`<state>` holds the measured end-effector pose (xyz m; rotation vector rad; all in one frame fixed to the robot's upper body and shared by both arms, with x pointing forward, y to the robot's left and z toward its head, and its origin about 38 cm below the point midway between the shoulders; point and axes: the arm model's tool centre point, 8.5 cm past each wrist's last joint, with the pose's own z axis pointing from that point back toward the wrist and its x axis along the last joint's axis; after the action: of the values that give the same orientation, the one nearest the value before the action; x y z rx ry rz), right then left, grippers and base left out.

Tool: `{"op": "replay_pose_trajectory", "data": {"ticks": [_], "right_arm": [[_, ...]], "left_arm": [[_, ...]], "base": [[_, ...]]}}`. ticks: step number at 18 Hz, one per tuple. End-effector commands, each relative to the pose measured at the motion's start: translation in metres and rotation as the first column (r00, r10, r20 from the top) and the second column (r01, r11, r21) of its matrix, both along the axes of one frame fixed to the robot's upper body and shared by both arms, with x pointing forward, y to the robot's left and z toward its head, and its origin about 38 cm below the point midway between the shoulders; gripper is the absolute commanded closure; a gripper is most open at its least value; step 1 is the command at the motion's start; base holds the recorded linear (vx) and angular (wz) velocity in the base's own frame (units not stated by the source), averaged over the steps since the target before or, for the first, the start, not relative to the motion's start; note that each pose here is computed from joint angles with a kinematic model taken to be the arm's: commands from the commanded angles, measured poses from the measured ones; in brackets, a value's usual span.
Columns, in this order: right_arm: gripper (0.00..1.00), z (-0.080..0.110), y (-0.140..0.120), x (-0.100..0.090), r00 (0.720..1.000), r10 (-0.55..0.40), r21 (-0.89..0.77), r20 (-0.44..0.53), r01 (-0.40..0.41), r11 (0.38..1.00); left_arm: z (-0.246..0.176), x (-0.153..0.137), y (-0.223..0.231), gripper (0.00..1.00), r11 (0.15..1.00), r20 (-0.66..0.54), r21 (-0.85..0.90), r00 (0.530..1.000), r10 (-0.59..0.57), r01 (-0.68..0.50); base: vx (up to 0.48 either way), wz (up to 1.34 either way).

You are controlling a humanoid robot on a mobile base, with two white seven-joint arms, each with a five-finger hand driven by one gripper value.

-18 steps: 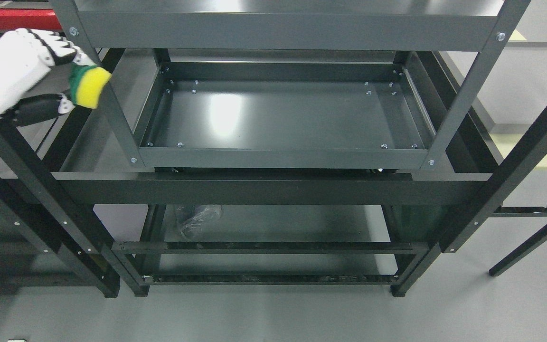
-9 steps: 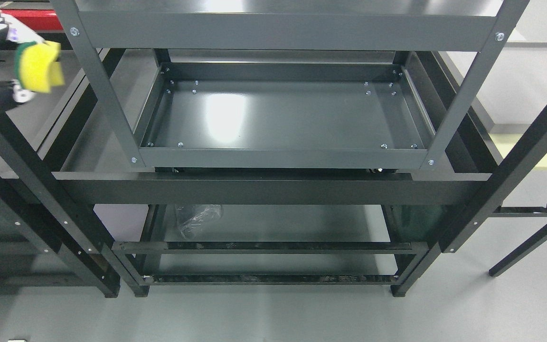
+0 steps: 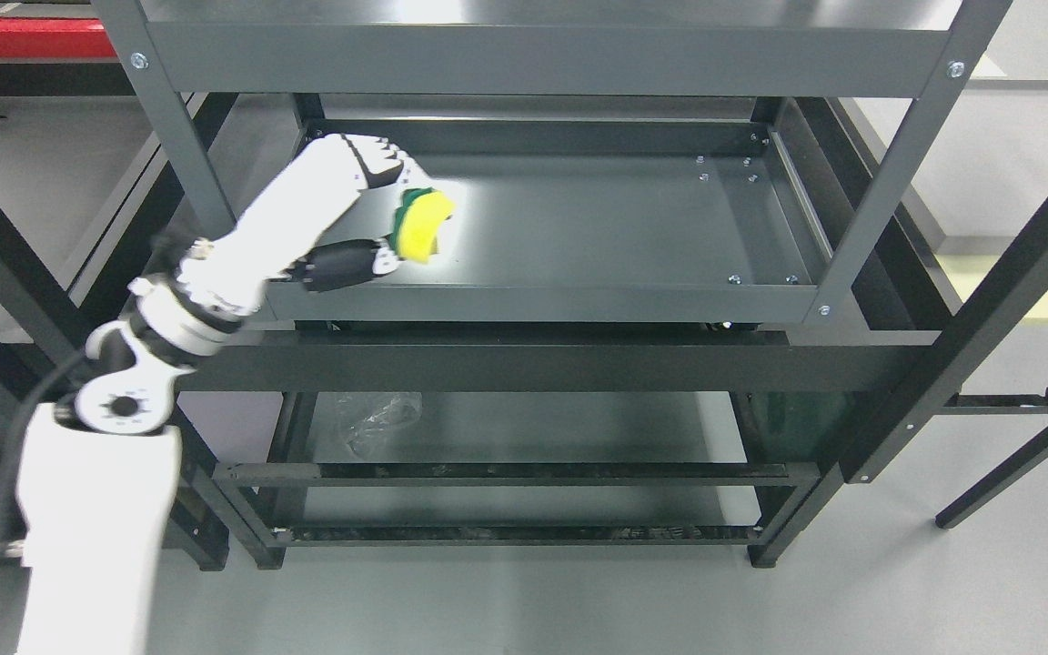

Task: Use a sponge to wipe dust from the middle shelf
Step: 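Withdraw the left hand holding the sponge down in front of the shelf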

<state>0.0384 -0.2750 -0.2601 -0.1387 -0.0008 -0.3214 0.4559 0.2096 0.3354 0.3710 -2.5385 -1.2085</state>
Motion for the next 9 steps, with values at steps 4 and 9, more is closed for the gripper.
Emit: {"op": "replay_pose_trajectory", "data": {"ticks": [4, 9], "right_arm": [[0.00, 0.001, -0.012, 0.006, 1.000, 0.000, -0.017, 0.018, 0.000, 1.000], [0.00, 0.001, -0.012, 0.006, 1.000, 0.000, -0.017, 0.018, 0.000, 1.000]], "left_arm": [[-0.136, 0.035, -0.092, 0.98, 0.883, -0.568, -0.399, 0.823, -0.026, -0.248], [-0.153, 0.012, -0.062, 0.99, 0.732, -0.630, -0.489, 0.773, 0.079, -0.473]], "base": [[0.000, 0.00], [0.000, 0.00]]}}
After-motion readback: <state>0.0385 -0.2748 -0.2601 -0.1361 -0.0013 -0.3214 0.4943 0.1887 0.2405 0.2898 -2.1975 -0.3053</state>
